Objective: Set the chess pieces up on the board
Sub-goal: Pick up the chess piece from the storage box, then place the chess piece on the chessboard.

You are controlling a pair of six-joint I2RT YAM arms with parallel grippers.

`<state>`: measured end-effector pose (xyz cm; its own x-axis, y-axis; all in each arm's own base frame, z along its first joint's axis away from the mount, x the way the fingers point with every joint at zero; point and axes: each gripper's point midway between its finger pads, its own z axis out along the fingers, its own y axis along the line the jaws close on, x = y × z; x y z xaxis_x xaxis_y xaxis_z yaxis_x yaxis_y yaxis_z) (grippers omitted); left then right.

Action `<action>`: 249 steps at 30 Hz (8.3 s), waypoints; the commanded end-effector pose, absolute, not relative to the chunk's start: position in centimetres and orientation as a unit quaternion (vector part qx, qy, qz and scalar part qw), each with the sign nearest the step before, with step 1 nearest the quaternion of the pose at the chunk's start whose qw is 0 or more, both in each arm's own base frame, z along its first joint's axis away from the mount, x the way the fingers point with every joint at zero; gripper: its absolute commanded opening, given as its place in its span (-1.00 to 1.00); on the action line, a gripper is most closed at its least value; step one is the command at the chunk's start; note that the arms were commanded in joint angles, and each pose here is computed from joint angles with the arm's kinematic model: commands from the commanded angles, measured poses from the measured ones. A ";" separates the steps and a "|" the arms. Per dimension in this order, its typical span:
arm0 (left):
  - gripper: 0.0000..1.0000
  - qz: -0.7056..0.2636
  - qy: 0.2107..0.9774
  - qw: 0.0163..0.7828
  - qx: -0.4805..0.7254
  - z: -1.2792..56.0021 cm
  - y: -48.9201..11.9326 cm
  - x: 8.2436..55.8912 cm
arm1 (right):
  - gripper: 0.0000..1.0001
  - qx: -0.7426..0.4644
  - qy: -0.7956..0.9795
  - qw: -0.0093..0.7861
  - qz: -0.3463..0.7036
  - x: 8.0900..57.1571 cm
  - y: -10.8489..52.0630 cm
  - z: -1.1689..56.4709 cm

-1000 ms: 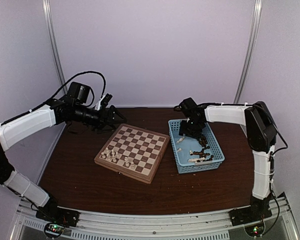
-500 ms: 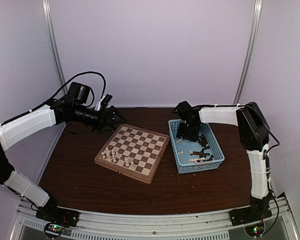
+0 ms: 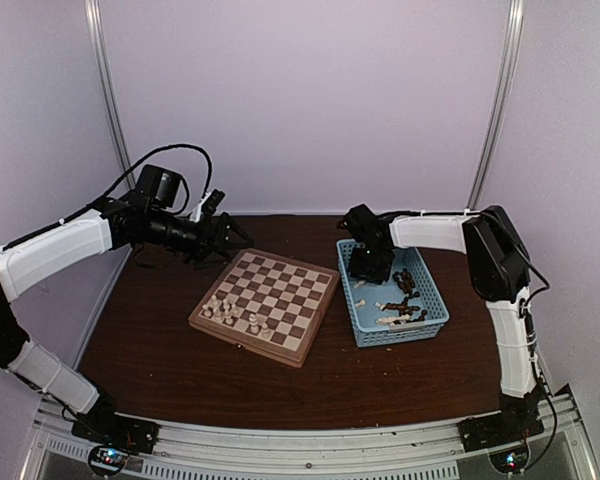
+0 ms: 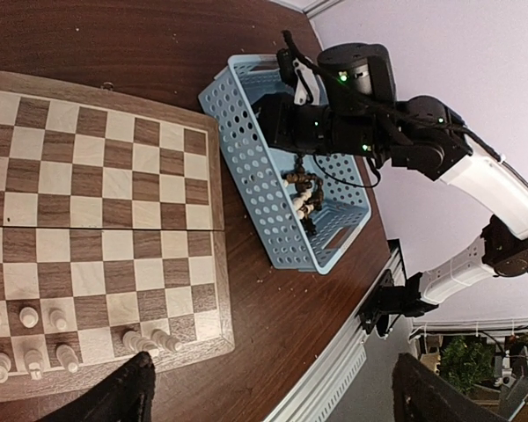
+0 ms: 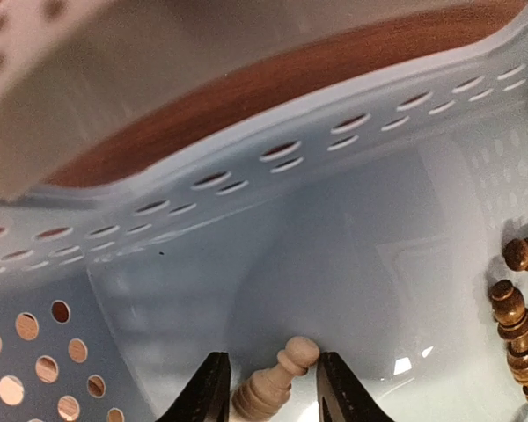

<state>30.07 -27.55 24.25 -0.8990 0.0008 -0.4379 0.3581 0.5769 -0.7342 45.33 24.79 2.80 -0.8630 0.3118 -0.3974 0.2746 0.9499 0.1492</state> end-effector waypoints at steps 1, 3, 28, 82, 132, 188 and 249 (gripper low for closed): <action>0.88 -0.451 0.861 0.209 0.112 24.9 -27.7 30.7 | -0.32 0.155 0.967 0.202 0.028 44.5 24.3 2.6; 0.88 -0.451 0.860 0.210 0.112 25.0 -27.7 30.7 | -0.49 0.154 0.966 0.205 0.032 44.3 24.3 3.0; 0.78 -0.475 0.830 0.249 0.153 26.0 -32.0 30.7 | -0.69 -0.122 0.852 0.405 0.309 40.0 29.3 17.2; -0.65 -0.528 0.753 0.299 0.253 25.0 -47.5 28.5 | -0.72 -0.172 0.653 0.435 0.595 30.5 33.5 27.8; -0.81 -0.437 0.735 0.262 0.448 23.0 -42.0 21.8 | -0.17 -0.369 0.744 0.271 0.487 22.5 32.9 26.9; -0.80 -0.466 0.709 0.230 0.478 23.6 -42.2 19.9 | -0.49 -0.428 0.723 0.269 0.471 22.9 37.2 27.5; -0.83 -0.324 0.879 0.331 0.116 22.4 -21.2 28.6 | -0.89 -0.412 0.770 0.385 0.299 28.6 40.0 22.4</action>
<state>28.24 -23.99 22.68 -0.7036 0.0981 -0.7038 0.5363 0.7231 -0.4353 27.22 37.59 22.85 -0.4303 -0.4017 -0.8084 -0.8582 0.4597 0.2283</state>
